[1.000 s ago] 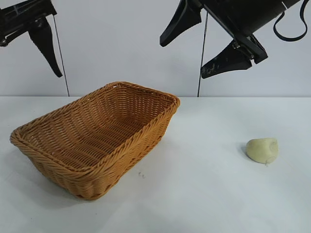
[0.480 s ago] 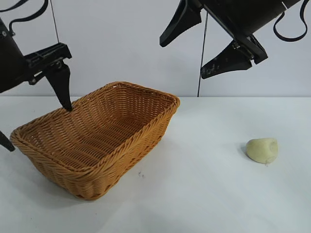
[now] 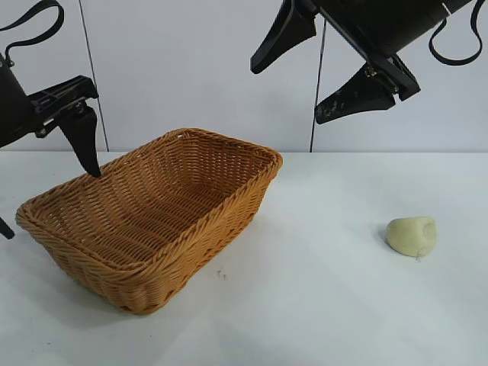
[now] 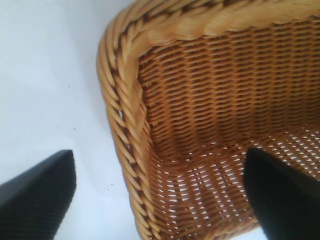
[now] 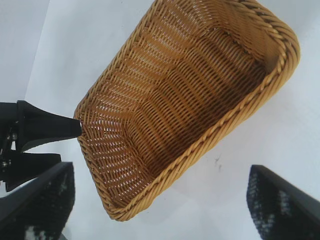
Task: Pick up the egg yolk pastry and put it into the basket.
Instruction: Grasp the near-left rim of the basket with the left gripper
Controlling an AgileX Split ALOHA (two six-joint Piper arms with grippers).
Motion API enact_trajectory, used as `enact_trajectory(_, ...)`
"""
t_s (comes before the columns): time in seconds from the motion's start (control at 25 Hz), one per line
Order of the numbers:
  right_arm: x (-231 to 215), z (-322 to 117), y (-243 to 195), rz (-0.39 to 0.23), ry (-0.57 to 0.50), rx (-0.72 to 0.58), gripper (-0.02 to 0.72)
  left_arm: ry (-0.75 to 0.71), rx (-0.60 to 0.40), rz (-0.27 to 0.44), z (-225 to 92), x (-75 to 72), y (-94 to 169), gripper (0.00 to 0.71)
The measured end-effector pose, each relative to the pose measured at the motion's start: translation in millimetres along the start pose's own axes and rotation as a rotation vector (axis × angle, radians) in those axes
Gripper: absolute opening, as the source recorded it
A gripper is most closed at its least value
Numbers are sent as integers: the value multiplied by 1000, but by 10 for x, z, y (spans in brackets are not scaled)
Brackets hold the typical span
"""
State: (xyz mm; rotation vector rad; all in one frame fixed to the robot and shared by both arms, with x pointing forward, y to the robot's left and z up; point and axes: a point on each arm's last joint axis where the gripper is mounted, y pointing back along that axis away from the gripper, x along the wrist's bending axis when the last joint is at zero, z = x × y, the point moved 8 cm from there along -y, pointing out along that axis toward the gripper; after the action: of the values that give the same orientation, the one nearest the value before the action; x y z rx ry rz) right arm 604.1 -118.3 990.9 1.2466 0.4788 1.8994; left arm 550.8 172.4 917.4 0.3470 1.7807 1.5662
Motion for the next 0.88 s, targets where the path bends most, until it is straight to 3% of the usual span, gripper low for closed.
enact_trajectory(0.28,0,0,0,0,-1,0,642,21,-4,2,-56,235,-231,697)
enact_trajectory(0.6,0,0,0,0,-1,0,642,-22,-22,-24,-26,206,-244,697)
enact_trajectory(0.88,0,0,0,0,-1,0,642,-30,19,64,-31,301,-531,697)
